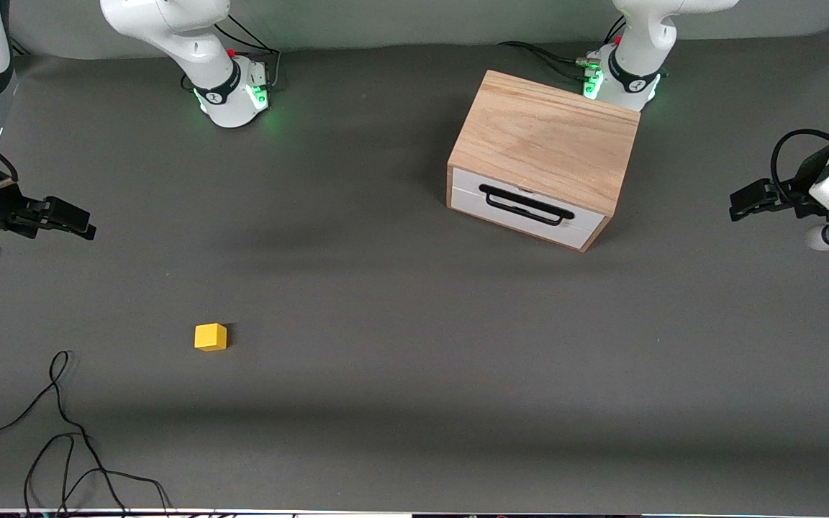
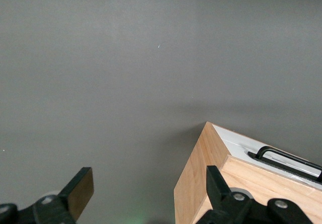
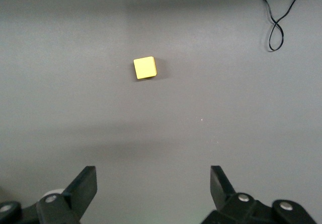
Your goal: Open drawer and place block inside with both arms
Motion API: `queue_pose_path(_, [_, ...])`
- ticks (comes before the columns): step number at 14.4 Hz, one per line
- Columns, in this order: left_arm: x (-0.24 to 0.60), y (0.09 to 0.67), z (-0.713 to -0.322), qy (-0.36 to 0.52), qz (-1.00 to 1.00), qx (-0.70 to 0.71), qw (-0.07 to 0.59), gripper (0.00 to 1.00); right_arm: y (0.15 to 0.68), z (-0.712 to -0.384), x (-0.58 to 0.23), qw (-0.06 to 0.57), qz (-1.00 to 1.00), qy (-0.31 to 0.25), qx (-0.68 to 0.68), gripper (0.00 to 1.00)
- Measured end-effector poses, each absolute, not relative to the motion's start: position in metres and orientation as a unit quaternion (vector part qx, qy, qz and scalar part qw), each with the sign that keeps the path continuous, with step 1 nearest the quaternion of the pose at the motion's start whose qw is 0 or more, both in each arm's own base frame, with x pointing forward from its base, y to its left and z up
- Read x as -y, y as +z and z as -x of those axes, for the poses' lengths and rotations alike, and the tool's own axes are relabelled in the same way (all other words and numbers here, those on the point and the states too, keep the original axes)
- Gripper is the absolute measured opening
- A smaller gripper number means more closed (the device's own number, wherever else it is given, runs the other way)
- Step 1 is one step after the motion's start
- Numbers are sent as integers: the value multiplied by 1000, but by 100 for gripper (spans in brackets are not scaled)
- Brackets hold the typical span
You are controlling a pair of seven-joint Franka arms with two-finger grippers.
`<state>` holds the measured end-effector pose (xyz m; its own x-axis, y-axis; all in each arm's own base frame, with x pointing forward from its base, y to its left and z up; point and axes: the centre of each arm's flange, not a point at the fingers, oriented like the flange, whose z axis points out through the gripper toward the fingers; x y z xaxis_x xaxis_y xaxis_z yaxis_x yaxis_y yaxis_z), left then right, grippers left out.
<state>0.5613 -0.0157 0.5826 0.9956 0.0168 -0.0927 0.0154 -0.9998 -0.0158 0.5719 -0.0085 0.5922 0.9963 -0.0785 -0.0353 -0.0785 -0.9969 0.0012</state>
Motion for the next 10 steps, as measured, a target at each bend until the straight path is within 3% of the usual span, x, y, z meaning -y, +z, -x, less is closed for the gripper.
queue_pose_path(10, [14, 581, -558, 61, 998, -15, 6, 100, 589, -573, 3, 0, 999, 20, -34, 100])
